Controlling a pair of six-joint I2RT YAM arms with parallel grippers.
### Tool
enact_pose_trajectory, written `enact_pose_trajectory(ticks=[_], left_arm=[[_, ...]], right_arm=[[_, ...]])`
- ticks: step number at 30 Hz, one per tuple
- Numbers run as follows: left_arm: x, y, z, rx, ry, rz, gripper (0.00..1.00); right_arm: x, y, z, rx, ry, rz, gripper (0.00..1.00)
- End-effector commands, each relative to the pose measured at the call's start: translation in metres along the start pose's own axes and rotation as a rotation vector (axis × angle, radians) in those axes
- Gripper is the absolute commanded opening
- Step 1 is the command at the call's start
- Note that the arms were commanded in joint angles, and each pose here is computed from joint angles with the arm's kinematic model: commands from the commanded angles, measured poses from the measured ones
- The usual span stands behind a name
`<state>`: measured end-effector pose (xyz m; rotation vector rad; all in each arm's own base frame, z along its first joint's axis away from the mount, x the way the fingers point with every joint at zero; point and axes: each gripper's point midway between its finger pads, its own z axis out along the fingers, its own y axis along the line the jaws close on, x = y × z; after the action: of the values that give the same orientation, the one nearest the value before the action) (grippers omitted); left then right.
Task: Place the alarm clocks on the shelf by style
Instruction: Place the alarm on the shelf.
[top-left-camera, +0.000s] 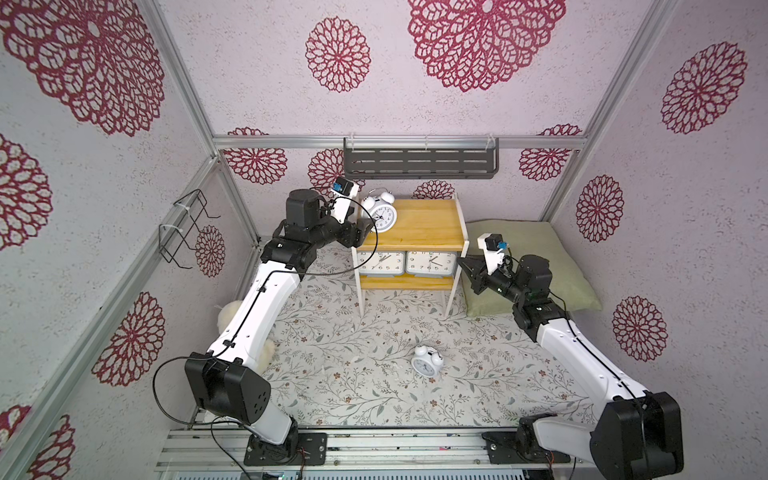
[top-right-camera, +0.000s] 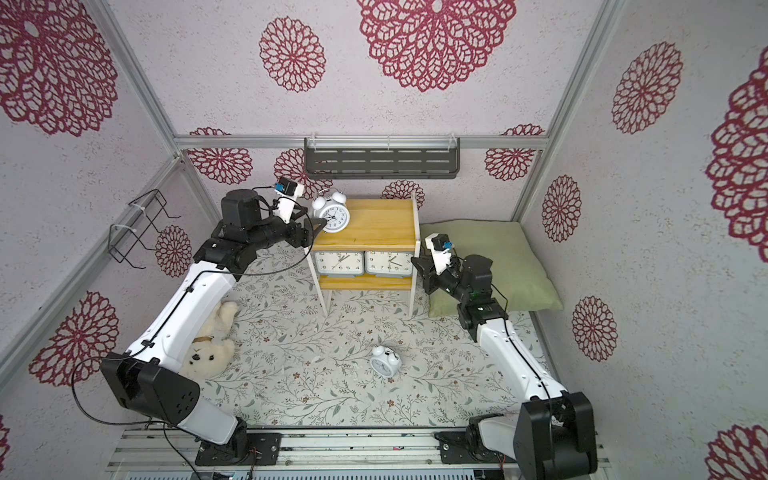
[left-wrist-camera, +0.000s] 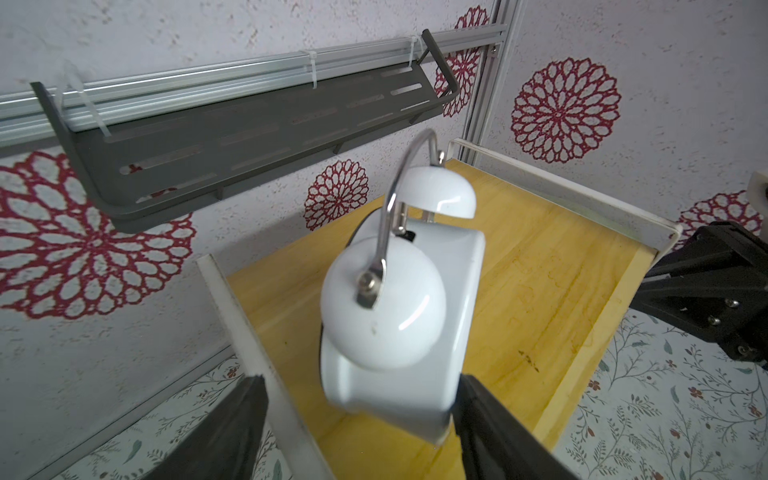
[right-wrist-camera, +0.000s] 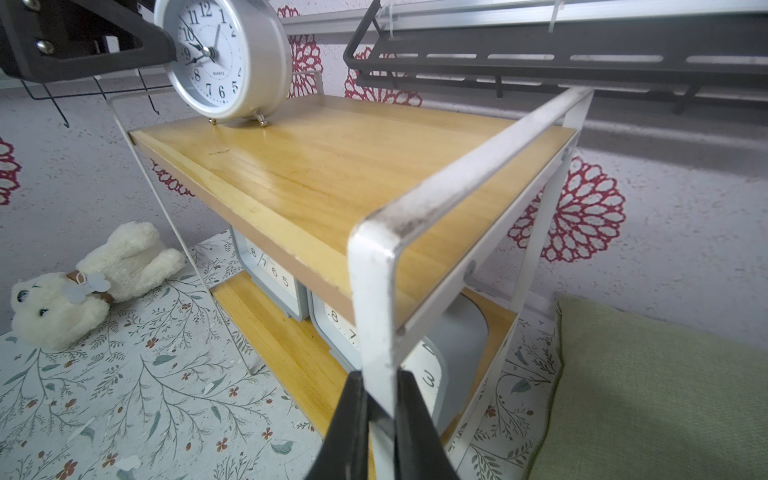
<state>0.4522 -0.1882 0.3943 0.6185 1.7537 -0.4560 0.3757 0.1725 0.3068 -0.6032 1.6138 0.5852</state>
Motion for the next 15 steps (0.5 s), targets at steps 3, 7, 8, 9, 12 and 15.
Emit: enact_pose_trajectory(ticks=[3,7,8,9,12,15], left_arm=[[-0.0094,0.0089,-0.0159,-0.069,-0.025,0.039,0.77],[-0.0099,0.0108,-0.0174,-0.084,-0.028,0.042,0.77],[-0.0091,0.0114,-0.0171,-0.087,-0.027,0.041,0.77],[-0.0089,0.0117,-0.0166,-0.090,-0.027,0.042,0.77],[-0.0069,0.0144,-0.0151,-0.099,-0.023,0.041,0.78],[-0.0069,0.0158,-0.0153,-0.108,-0.022,0.040,0.78]], right_arm=[[-0.0130,-0.0029,0.0020,0.012,-0.028,0.010,0.11],[-0.0140,-0.0029,0.0014,0.013,-0.030,0.010,0.11],[-0.0148,-0.0028,0.0011,0.014,-0.032,0.009,0.11],[-0.0146,-0.0027,0.0011,0.013,-0.031,0.010,0.11],[-0.0150,-0.0025,0.0008,0.013,-0.032,0.009,0.11],[-0.0150,-0.0026,0.0006,0.015,-0.032,0.009,0.11]])
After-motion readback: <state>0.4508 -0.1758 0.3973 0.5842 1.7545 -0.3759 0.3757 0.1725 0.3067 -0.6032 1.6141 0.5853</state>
